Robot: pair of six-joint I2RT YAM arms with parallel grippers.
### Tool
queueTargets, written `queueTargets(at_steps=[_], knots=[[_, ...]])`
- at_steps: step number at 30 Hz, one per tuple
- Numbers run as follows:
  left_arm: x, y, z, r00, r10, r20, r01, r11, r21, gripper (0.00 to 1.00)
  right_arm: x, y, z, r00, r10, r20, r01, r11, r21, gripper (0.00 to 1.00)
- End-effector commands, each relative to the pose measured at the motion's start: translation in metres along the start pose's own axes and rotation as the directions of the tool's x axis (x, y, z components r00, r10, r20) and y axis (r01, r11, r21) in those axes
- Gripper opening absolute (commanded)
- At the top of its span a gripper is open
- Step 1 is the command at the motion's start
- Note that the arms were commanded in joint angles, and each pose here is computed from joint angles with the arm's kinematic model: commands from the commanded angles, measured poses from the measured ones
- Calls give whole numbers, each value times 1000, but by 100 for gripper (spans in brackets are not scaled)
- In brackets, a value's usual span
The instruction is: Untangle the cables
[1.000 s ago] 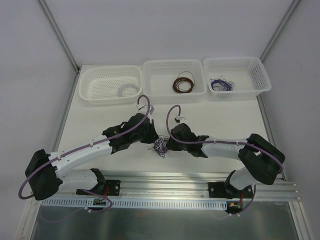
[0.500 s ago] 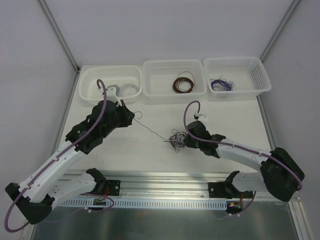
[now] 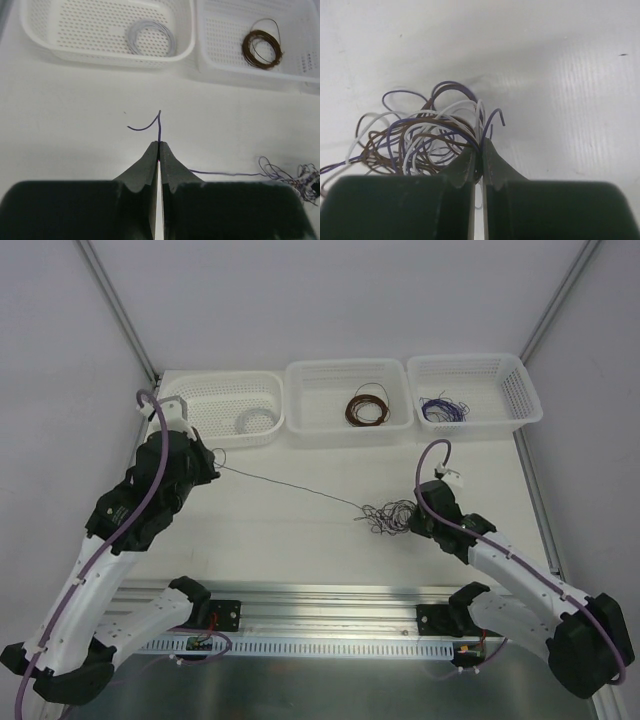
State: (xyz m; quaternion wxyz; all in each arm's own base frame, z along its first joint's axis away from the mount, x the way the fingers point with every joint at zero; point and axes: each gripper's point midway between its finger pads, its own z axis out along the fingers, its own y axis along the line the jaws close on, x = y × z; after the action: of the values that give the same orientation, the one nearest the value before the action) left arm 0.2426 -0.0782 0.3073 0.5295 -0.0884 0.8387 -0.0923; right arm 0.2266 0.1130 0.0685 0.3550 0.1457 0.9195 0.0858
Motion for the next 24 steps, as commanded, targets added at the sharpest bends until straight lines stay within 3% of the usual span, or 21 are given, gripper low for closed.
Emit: queueTargets(at_steps=[1, 14, 24], knots=[[-37, 41, -22, 992, 88, 92, -68, 978, -197, 0, 0, -25, -4, 1000, -15, -15, 16, 997, 71, 1], [-68, 109, -57, 975, 199, 104, -115, 842, -528, 0, -14, -45, -18, 999, -27, -19, 29, 994, 108, 2], [-96, 147, -81, 962, 263, 72, -130, 674, -727, 0, -26, -54, -26, 1000, 7, -11, -5, 992, 124, 2]])
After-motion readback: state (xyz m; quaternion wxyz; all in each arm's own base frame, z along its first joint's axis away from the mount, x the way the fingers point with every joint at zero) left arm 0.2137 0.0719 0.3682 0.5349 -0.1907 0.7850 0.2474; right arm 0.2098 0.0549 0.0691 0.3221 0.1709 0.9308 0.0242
